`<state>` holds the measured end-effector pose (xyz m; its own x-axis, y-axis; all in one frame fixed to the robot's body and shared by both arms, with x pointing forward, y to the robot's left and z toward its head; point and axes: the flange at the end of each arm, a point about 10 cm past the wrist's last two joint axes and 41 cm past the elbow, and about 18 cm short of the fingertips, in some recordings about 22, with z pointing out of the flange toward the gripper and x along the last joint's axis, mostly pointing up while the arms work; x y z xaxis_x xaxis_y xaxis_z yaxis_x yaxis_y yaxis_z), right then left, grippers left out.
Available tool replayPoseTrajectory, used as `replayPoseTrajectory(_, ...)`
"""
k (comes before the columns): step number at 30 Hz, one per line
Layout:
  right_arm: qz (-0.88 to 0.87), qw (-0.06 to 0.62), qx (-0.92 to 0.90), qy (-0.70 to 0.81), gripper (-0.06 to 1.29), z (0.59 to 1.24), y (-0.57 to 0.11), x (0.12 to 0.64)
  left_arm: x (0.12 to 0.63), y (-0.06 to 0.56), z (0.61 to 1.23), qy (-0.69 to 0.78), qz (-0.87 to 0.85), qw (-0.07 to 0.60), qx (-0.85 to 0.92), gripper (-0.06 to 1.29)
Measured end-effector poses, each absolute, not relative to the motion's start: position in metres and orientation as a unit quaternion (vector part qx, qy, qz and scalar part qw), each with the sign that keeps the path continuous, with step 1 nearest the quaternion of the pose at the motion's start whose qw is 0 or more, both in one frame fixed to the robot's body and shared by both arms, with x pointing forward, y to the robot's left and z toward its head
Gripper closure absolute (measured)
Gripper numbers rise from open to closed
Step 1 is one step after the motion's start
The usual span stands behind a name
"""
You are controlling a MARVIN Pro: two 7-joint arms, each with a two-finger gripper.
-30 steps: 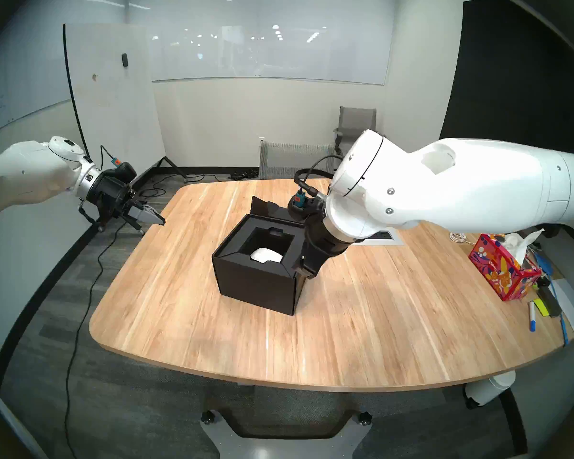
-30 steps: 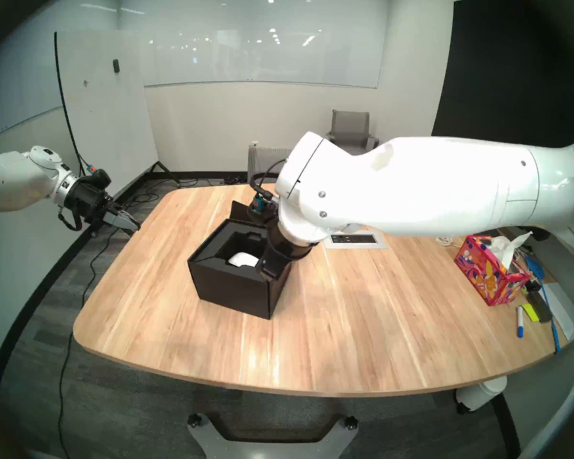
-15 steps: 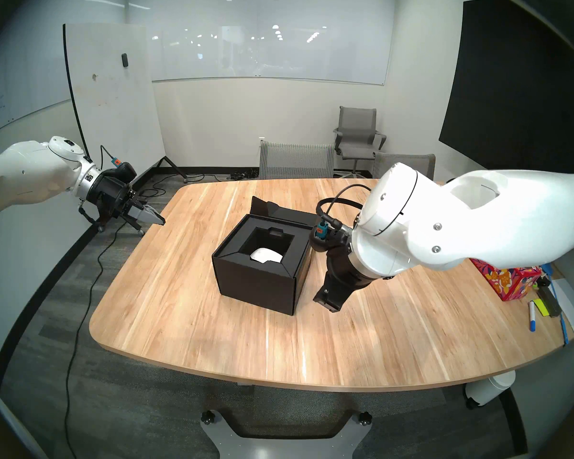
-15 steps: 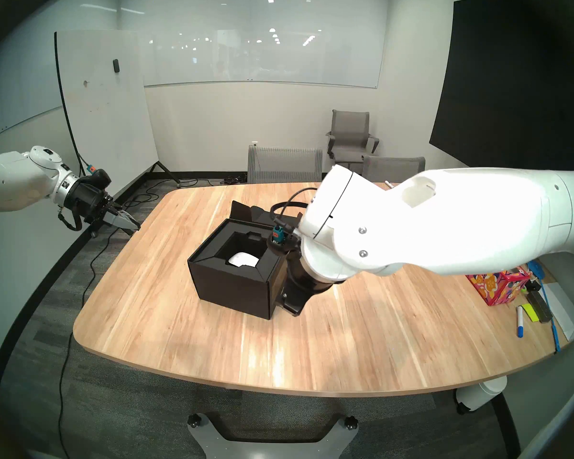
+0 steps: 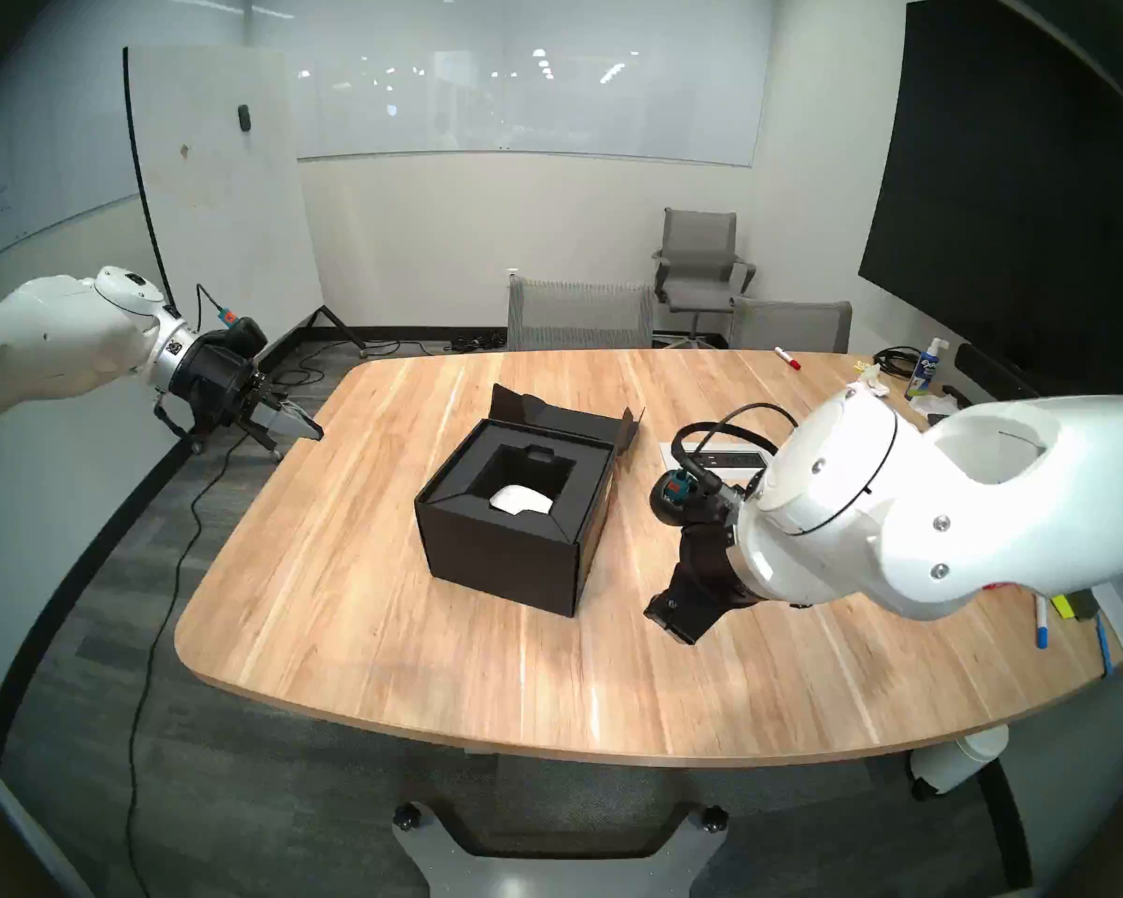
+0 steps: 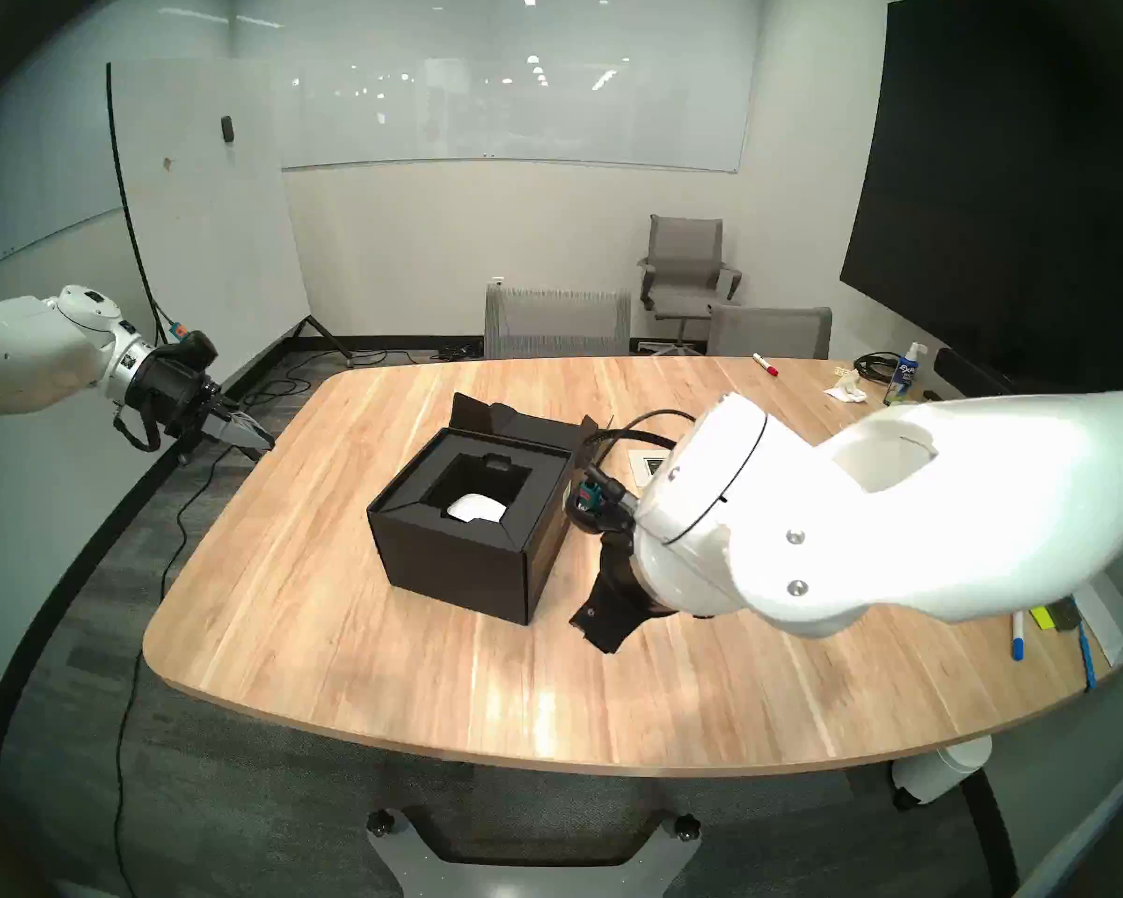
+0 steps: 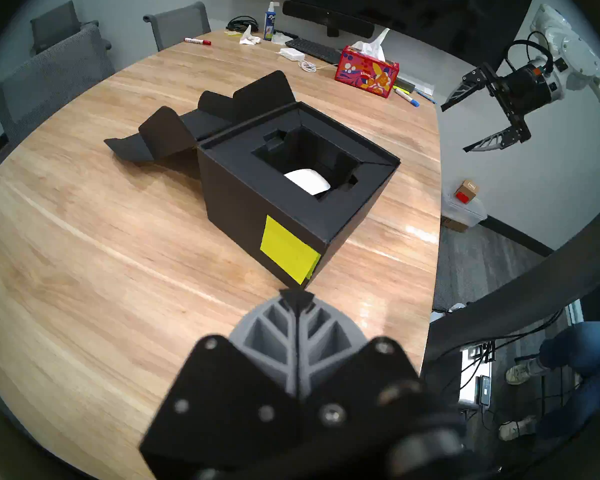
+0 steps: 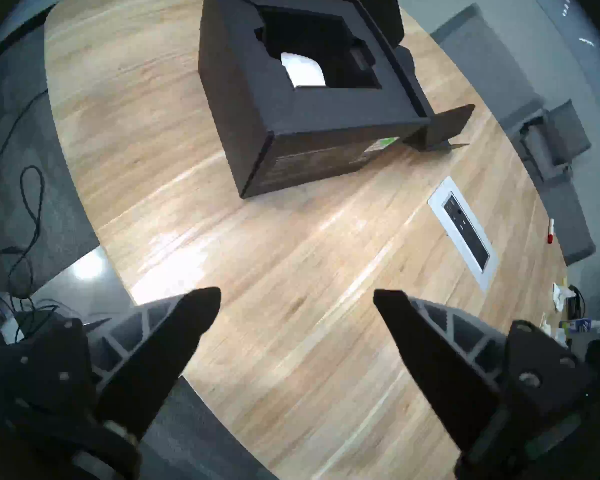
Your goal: Open the box and place the mouse inside
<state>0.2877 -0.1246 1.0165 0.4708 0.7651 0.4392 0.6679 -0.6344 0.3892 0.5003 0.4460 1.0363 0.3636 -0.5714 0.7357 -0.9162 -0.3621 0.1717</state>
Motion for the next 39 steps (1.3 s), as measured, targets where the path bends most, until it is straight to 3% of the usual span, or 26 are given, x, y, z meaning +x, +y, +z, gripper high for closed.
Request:
replayPoseTrajectory(29,0.360,0.190,0.872,0.273,0.03,0.959,-0.146,0.278,0.500,0.446,1.036,-0.482,0.293,0.294,0.772,1.25)
replayPoseTrajectory(39,0.373,0.193,0.867,0.267,0.03,0.939,-0.139,0.266,0.500,0.446,1.036,-0.482,0.293,0.294,0.772,1.25)
